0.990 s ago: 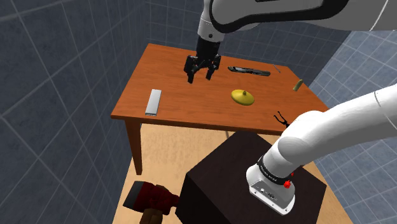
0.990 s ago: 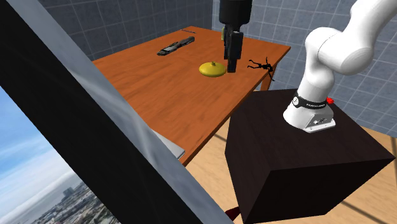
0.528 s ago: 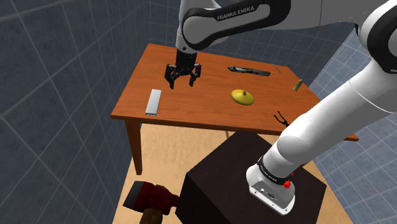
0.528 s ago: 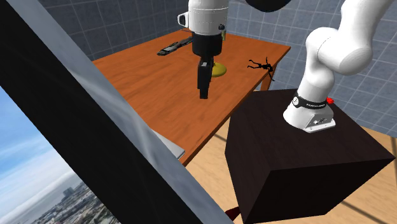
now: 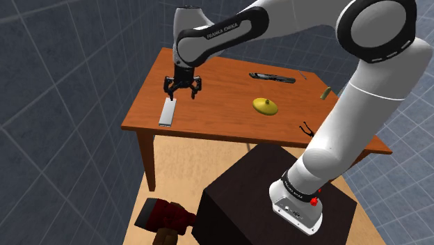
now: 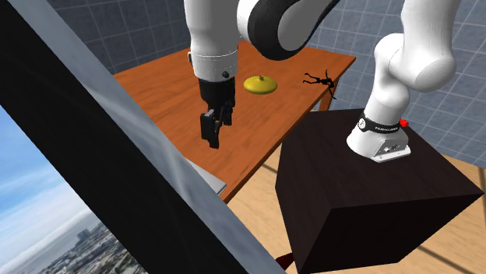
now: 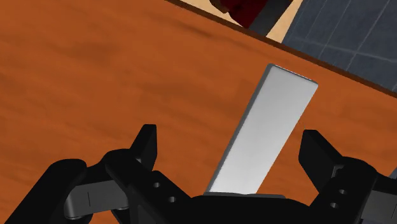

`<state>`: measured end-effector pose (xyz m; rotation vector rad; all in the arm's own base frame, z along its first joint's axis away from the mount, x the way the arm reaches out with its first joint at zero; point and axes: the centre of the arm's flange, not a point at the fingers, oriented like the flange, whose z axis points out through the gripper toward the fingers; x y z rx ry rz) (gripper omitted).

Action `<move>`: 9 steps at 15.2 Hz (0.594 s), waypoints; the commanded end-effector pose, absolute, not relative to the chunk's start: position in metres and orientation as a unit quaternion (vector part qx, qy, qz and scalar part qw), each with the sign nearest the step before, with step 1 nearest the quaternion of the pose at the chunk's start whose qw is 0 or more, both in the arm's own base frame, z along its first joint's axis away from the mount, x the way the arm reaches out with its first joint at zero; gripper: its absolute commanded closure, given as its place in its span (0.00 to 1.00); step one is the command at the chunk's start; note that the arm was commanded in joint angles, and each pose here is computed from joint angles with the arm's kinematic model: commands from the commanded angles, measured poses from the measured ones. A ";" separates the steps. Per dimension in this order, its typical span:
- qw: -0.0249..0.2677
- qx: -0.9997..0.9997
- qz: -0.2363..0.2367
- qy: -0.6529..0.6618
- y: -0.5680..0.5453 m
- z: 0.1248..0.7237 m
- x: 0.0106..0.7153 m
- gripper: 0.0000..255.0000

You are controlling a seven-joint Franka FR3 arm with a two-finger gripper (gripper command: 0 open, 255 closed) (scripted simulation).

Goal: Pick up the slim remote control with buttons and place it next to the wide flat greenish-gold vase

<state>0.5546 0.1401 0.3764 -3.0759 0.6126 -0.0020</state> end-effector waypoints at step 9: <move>-0.010 -0.961 -0.002 0.275 0.151 0.291 0.650 0.00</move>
